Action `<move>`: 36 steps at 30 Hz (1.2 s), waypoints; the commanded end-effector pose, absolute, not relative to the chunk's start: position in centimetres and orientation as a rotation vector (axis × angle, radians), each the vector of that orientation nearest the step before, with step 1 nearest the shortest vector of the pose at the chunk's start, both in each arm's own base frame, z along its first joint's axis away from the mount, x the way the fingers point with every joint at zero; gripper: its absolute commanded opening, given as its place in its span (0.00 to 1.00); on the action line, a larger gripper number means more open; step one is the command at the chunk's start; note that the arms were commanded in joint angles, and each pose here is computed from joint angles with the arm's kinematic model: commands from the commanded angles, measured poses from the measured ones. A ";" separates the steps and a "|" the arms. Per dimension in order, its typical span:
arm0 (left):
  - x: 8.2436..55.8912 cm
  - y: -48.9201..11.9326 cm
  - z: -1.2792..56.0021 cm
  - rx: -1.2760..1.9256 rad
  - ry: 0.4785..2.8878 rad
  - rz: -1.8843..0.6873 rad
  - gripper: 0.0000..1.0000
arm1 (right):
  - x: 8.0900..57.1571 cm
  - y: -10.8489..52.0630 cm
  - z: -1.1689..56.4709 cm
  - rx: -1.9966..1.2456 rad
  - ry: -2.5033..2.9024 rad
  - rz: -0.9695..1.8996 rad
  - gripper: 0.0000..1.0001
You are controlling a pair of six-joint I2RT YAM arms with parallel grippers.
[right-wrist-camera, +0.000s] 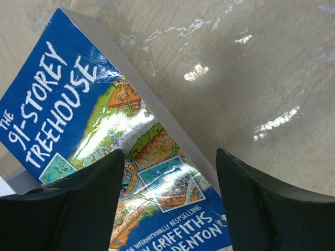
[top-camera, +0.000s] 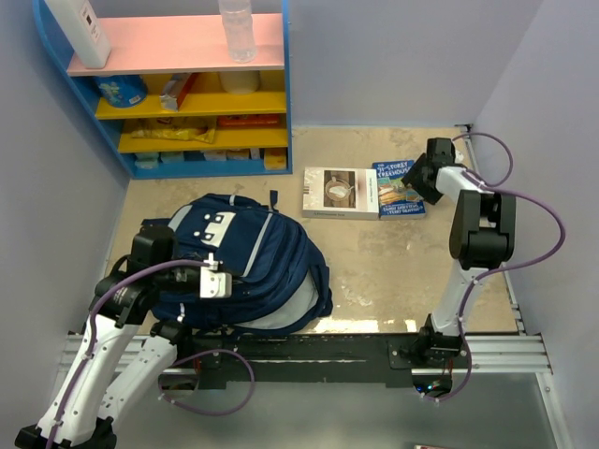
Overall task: Pack the student bag
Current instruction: Pick up the book from the center of the board.
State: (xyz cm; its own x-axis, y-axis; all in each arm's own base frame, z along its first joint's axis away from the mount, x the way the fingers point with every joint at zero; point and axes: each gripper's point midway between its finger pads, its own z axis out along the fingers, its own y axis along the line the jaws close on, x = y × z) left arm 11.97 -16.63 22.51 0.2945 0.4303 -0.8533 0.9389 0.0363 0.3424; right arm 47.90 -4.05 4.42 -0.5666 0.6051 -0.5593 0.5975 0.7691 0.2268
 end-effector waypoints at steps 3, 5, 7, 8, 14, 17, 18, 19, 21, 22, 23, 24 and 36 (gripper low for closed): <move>11.8 -17.5 26.4 1.569 1.087 -0.594 0.00 | 48.5 -3.1 5.5 0.840 2.302 0.110 0.68; 11.8 -17.5 26.4 1.572 1.081 -0.594 0.00 | 48.5 -2.4 5.6 0.822 2.303 0.157 0.67; 11.7 -17.5 26.4 1.575 1.078 -0.593 0.00 | 48.0 -1.6 5.8 0.817 2.302 0.211 0.65; 11.7 -17.6 26.5 1.577 1.071 -0.593 0.00 | 48.0 -1.4 5.9 0.819 2.295 0.231 0.65; 11.6 -17.6 26.6 1.583 1.059 -0.590 0.00 | 46.8 0.5 7.0 0.816 2.249 0.365 0.61; 11.6 -17.6 26.4 1.591 1.058 -0.594 0.00 | 46.6 1.9 7.8 0.770 2.242 0.430 0.60; 11.6 -17.6 26.4 1.591 1.054 -0.593 0.00 | 46.6 2.4 7.9 0.754 2.243 0.454 0.59; 11.6 -17.6 26.5 1.590 1.049 -0.592 0.00 | 46.5 2.8 8.0 0.742 2.242 0.469 0.58; 11.5 -17.7 26.5 1.589 1.050 -0.599 0.00 | 46.8 4.0 8.5 0.702 2.239 0.507 0.57; 11.5 -17.7 26.6 1.588 1.049 -0.601 0.00 | 47.0 4.3 8.7 0.690 2.238 0.510 0.56; 11.6 -17.7 26.6 1.587 1.049 -0.596 0.00 | 47.0 5.0 8.3 0.674 2.255 0.509 0.56; 11.5 -17.7 26.6 1.587 1.049 -0.598 0.00 | 47.1 4.9 8.3 0.670 2.253 0.502 0.56; 11.4 -17.5 26.4 1.598 1.054 -0.588 0.00 | 47.6 8.9 9.3 0.535 2.264 0.515 0.16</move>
